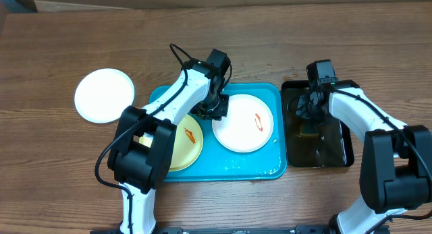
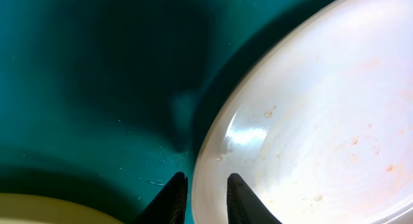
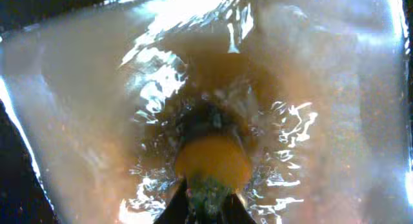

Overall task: Clean dirty plates on tray and stack at the side
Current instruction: 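Dip and squeeze the sponge in the water with the right gripper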

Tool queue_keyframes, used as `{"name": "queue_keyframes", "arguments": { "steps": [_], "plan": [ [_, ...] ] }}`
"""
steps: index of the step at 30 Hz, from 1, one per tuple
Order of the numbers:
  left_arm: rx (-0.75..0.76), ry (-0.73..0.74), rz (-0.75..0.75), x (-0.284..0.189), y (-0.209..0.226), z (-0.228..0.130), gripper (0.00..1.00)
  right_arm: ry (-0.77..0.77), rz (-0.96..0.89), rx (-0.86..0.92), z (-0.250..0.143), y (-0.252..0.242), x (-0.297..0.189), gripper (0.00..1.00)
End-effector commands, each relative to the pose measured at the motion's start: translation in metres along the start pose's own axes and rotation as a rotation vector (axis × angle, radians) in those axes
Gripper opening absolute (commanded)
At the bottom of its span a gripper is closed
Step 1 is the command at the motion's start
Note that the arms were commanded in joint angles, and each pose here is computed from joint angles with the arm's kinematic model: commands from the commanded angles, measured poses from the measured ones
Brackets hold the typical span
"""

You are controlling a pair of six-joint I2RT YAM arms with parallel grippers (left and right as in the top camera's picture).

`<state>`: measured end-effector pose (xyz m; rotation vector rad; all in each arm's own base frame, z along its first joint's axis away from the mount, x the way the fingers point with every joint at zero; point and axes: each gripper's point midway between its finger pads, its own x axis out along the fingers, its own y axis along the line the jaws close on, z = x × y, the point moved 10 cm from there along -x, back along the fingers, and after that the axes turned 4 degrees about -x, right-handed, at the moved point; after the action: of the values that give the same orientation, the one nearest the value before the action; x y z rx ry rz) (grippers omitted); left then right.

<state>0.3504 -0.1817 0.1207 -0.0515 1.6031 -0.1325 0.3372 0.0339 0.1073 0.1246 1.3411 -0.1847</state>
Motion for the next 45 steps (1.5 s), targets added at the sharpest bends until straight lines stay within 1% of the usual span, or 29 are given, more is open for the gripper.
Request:
{"name": "queue_keyframes", "arguments": {
  "steps": [1,2,3,5,7,8,10,11,12,14,16,17,24,25,28,31,33,36,37,42,43,44,45],
  "plan": [
    [0.020,-0.002,-0.013,-0.001,-0.004,0.003,0.24,-0.025,-0.008,-0.007,0.002,0.000,-0.002,0.73],
    [0.020,-0.002,-0.013,-0.001,-0.004,0.003,0.24,-0.023,-0.009,-0.007,0.002,0.000,-0.002,0.79],
    [0.020,-0.002,-0.013,-0.001,-0.004,0.003,0.24,-0.016,-0.011,-0.008,0.001,0.000,-0.002,0.82],
    [0.020,-0.002,-0.014,-0.001,-0.004,0.003,0.24,0.011,-0.020,-0.010,-0.003,-0.001,-0.002,0.81],
    [0.019,-0.006,-0.015,-0.001,-0.004,0.004,0.25,0.034,-0.027,-0.012,-0.007,-0.002,-0.002,0.70],
    [0.013,-0.010,-0.015,-0.001,-0.005,0.004,0.25,0.041,-0.029,-0.013,-0.008,-0.003,-0.002,0.62],
    [0.003,-0.020,-0.019,-0.001,-0.005,0.006,0.27,0.049,-0.032,-0.014,-0.009,-0.003,-0.002,0.52],
    [0.004,-0.026,-0.021,-0.001,-0.006,0.007,0.27,0.050,-0.032,-0.014,-0.009,-0.003,-0.002,0.44],
    [0.005,-0.033,-0.022,-0.001,-0.006,0.008,0.27,0.050,-0.032,-0.014,-0.009,-0.003,-0.002,0.41],
    [-0.002,-0.042,-0.026,-0.001,-0.006,0.009,0.27,0.049,-0.032,-0.015,-0.009,-0.003,-0.002,0.40],
    [-0.011,-0.051,-0.031,-0.001,-0.006,0.011,0.23,0.051,-0.032,-0.015,-0.008,-0.003,-0.003,0.40],
    [-0.011,-0.053,-0.032,-0.001,-0.006,0.011,0.22,0.052,-0.033,-0.015,-0.008,-0.003,-0.004,0.40],
    [-0.012,-0.046,-0.020,-0.001,-0.005,0.010,0.23,0.080,-0.030,-0.018,-0.012,-0.003,-0.004,0.42],
    [-0.012,-0.043,-0.020,0.000,-0.005,0.009,0.23,0.080,-0.030,-0.018,-0.012,-0.003,-0.004,0.40],
    [-0.022,-0.040,-0.018,0.002,-0.004,0.008,0.23,0.074,-0.028,-0.018,-0.011,-0.003,-0.004,0.21],
    [-0.029,-0.043,-0.019,0.005,-0.004,0.008,0.23,0.065,-0.023,-0.068,-0.009,-0.002,-0.004,0.04],
    [-0.029,-0.047,-0.022,0.006,-0.004,0.008,0.23,0.066,-0.024,-0.070,-0.007,-0.002,-0.007,0.04],
    [-0.028,-0.051,-0.023,0.006,-0.004,0.008,0.11,0.077,-0.028,-0.071,-0.001,-0.001,-0.019,0.04],
    [-0.029,-0.055,-0.025,0.006,-0.004,0.009,0.08,0.079,-0.028,-0.071,0.002,0.000,-0.023,0.04],
    [-0.077,-0.058,-0.023,0.006,-0.004,0.010,0.09,0.089,-0.031,-0.072,0.018,0.002,-0.052,0.04],
    [-0.082,-0.056,-0.023,0.006,-0.004,0.009,0.20,0.095,-0.033,-0.071,0.019,0.002,-0.058,0.04],
    [-0.082,-0.056,-0.023,0.006,-0.004,0.009,0.26,0.100,-0.034,-0.072,0.019,0.002,-0.060,0.04],
    [-0.080,-0.056,-0.023,0.006,-0.004,0.009,0.29,0.104,-0.035,-0.073,0.019,0.002,-0.060,0.04]
  ]
}}
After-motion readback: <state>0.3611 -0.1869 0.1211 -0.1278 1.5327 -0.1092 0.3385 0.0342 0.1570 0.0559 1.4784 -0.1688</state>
